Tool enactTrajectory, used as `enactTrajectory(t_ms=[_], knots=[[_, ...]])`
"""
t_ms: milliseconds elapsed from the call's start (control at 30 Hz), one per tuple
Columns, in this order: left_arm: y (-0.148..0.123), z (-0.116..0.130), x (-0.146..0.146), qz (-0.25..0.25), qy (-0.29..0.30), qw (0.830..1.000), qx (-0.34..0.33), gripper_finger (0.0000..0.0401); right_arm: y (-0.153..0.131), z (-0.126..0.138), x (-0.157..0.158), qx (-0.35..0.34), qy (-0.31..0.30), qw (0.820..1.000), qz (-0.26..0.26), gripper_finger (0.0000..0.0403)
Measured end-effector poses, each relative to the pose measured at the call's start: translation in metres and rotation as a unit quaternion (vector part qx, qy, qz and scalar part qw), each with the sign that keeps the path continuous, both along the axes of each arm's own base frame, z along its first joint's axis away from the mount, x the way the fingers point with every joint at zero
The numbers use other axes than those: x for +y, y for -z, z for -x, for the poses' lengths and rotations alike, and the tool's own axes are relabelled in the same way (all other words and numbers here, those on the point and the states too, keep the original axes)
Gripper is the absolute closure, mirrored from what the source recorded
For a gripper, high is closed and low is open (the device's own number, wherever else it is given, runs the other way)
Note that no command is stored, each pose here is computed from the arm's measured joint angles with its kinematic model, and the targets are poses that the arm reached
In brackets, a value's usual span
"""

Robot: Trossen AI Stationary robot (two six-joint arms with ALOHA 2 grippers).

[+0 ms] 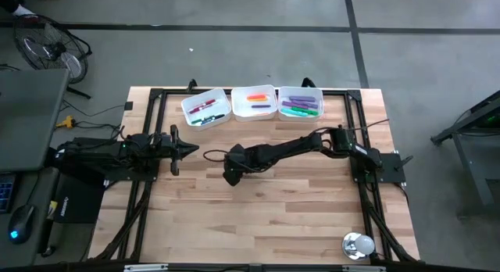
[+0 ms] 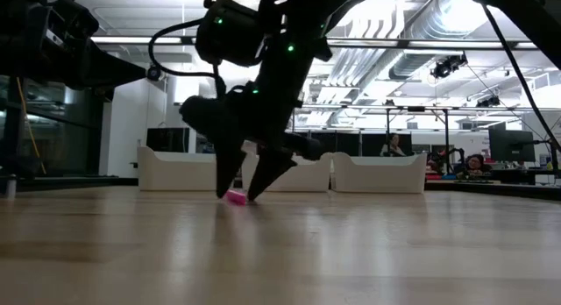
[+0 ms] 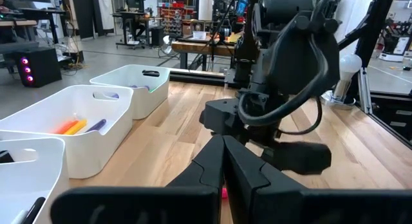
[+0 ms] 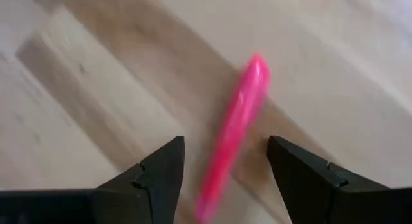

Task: Pick & Place Markers
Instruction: Put the pink pen into the middle white bin

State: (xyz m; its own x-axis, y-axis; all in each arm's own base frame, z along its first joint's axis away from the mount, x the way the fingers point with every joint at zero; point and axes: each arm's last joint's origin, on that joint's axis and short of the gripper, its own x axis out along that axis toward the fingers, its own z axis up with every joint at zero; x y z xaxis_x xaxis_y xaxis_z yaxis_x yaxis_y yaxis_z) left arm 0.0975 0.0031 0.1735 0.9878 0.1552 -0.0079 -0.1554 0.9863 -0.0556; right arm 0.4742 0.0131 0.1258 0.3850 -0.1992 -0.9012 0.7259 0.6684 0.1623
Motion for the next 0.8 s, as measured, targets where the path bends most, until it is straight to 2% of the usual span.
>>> enactTrajectory(t_ms=[167,467,633,800], knots=[[0.000,0.000,0.000,0.000,0.000,1.000,0.000,0.0394,0.000,-0.004,0.001,-0.025,0.021,0.999,0.042,0.0187],[0.000,0.000,0.000,0.000,0.000,1.000,0.000,0.0394,0.020,0.004,0.004,0.014,0.024,0.999,0.044,0.0192],[0.000,0.000,0.000,0.000,0.000,1.000,0.000,0.0394,0.030,0.005,0.015,0.027,0.010,0.999,0.036,0.0223],[0.000,0.000,0.000,0.000,0.000,1.000,0.000,0.0394,0.031,0.006,0.023,0.032,-0.001,0.998,0.051,0.0268]])
